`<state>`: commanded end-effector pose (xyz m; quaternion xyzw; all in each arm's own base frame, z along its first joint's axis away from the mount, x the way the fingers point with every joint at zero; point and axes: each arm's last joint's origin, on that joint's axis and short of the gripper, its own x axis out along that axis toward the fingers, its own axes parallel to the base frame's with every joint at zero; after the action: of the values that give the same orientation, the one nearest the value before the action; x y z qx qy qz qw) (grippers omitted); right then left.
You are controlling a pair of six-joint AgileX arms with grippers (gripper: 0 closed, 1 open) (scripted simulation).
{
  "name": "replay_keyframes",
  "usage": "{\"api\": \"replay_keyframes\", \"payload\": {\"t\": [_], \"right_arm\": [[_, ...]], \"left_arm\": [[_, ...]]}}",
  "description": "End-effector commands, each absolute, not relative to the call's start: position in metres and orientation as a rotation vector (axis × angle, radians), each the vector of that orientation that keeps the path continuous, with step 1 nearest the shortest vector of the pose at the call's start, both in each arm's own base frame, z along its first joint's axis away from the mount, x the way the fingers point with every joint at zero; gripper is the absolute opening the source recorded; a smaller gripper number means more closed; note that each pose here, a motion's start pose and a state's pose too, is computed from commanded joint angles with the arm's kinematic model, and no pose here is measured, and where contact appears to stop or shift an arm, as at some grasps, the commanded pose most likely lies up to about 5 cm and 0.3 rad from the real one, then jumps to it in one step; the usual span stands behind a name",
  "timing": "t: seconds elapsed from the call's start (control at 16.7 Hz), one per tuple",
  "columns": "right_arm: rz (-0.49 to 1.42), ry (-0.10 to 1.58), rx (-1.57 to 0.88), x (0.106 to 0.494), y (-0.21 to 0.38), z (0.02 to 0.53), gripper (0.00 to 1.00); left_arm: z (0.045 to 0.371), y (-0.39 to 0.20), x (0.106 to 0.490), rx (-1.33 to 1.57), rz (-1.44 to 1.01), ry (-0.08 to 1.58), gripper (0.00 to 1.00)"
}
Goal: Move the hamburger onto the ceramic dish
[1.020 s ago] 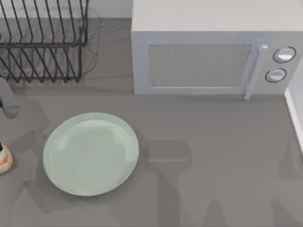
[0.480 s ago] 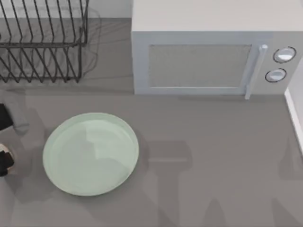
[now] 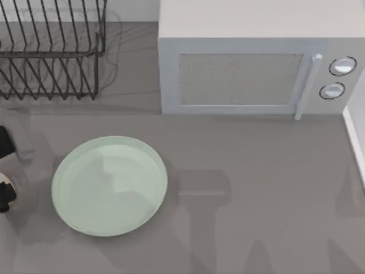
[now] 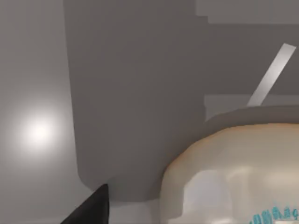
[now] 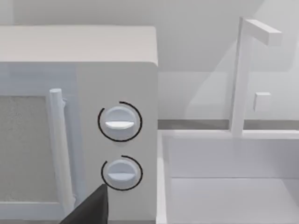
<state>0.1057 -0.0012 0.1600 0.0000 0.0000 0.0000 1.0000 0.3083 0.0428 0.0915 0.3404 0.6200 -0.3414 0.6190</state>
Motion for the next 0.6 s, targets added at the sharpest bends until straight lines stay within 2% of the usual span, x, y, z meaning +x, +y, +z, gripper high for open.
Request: {"api": "replay_keyframes", "payload": {"t": [0.6], "right_arm": [[0.000, 0.000, 0.000, 0.1057, -0.0012, 0.1600, 1.00]], "left_arm": [[0.0915, 0.0428, 0.3083, 0.783, -0.785, 1.426, 0.02]]}}
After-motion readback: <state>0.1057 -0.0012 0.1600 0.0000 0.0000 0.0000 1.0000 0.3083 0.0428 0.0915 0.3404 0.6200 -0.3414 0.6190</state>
